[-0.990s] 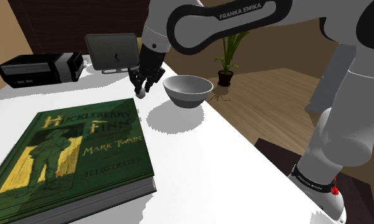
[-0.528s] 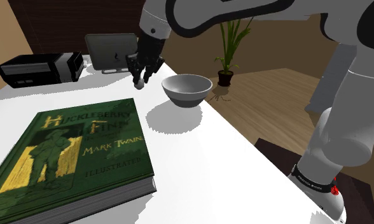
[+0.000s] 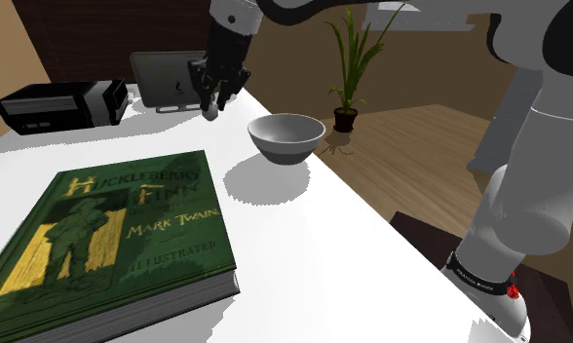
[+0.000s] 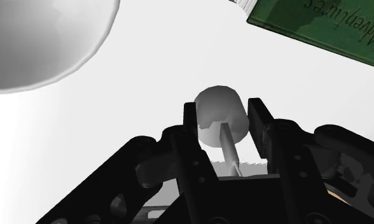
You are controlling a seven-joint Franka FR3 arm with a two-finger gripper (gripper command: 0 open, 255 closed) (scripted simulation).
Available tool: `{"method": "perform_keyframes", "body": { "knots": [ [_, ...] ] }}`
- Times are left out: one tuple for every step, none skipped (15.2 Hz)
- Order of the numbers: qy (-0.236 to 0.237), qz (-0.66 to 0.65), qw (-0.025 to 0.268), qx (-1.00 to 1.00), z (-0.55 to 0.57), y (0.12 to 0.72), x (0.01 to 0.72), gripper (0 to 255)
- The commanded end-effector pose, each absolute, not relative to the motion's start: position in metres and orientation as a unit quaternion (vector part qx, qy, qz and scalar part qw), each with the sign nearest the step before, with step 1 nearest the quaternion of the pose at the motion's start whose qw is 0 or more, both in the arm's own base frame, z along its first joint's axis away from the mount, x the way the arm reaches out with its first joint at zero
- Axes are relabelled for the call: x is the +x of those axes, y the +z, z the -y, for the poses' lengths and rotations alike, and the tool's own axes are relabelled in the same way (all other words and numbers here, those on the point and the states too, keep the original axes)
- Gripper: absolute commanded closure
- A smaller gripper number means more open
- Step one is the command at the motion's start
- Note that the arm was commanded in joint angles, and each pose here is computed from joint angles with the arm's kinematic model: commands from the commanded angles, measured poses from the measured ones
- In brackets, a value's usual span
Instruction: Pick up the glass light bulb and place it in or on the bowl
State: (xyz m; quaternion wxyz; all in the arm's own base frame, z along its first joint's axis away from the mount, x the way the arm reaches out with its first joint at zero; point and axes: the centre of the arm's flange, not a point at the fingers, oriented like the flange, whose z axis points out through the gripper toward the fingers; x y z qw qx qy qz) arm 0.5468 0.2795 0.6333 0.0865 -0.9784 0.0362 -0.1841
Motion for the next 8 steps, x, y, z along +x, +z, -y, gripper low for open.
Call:
{"method": "perform_keyframes", "body": {
  "knots": [
    [-0.184,-0.036,0.086,-0.978,-0.280,0.644,0.546,255],
    [-0.184,-0.036,0.086,-0.978,-0.280,0.650,0.546,255],
    [-0.184,-0.036,0.086,-0.978,-0.280,0.655,0.546,255],
    [-0.184,-0.036,0.086,-0.978,-0.280,0.660,0.546,255],
    [-0.184,-0.036,0.086,-0.978,-0.280,0.665,0.546,255],
    [-0.184,-0.036,0.086,-0.978,-0.280,0.671,0.546,255],
    [-0.184,-0.036,0.086,-0.978,-0.280,0.676,0.546,255],
    [-0.184,-0.036,0.086,-0.978,-0.270,0.675,0.537,255]
  ]
}}
